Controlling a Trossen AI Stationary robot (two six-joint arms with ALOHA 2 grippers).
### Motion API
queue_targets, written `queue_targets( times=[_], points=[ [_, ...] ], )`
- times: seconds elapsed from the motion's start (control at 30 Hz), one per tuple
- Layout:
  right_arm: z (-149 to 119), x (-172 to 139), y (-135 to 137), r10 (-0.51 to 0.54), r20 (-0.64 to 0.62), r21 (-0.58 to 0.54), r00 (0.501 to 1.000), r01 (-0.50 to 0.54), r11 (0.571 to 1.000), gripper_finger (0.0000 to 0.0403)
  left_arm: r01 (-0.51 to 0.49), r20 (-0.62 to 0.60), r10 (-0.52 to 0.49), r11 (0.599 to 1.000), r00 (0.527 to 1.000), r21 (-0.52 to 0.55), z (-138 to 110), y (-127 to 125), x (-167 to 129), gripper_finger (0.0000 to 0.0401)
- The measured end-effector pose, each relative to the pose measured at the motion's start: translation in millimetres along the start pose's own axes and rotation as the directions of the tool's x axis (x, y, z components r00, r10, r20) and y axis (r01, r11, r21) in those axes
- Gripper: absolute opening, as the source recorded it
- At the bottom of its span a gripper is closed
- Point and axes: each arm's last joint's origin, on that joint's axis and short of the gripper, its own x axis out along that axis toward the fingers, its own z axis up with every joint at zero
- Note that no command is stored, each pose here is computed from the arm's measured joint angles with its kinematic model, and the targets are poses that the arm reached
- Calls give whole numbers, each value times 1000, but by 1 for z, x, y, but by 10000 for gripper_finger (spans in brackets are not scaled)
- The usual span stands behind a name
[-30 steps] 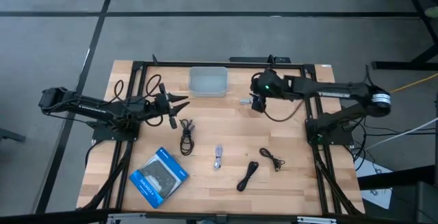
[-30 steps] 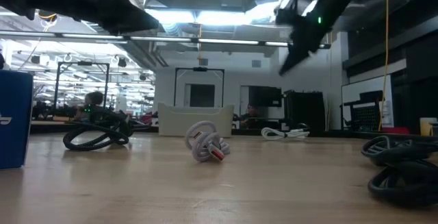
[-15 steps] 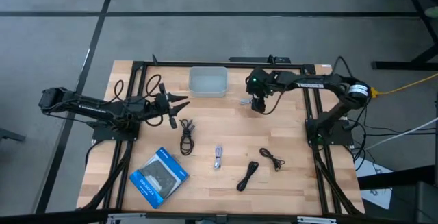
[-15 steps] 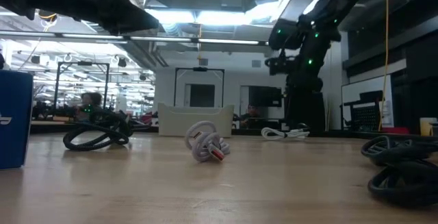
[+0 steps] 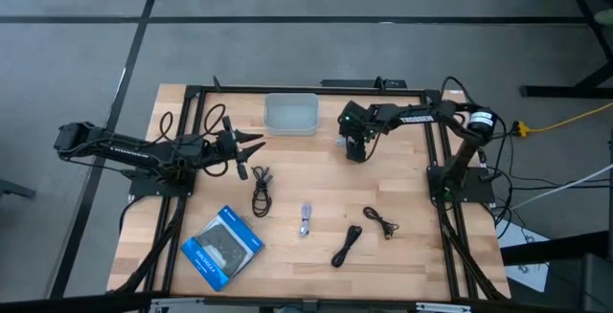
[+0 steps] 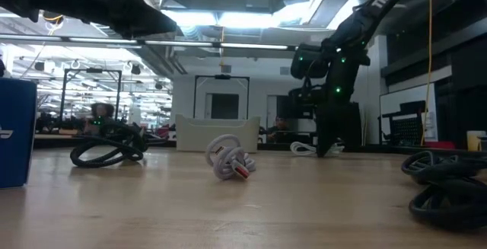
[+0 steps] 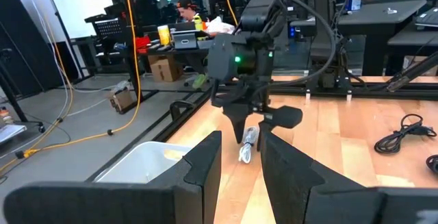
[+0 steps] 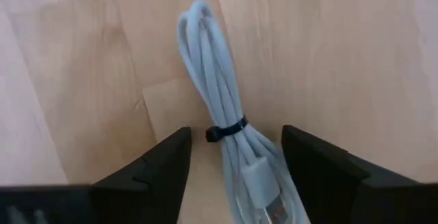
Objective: Pick and place USB-C Cables
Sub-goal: Put the top white charger cable into the white bin
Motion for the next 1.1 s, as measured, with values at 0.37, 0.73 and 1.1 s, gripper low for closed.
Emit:
queue_targets(
  times=[0.37,0.73,1.1],
  points=[
    [2,0,0,-22,20,224,1000,17,974,50,0,0,0,1000,1000,1,0,0,0,96],
    [73,-70,8,-179,326,222,928,109,969,50,-10,0,10,1000,1000,8,0,0,0,96],
    [151,-111,6,-85,688,77,721,43,996,50,-47,-4,47,999,999,10,0,1,0,96]
  ],
)
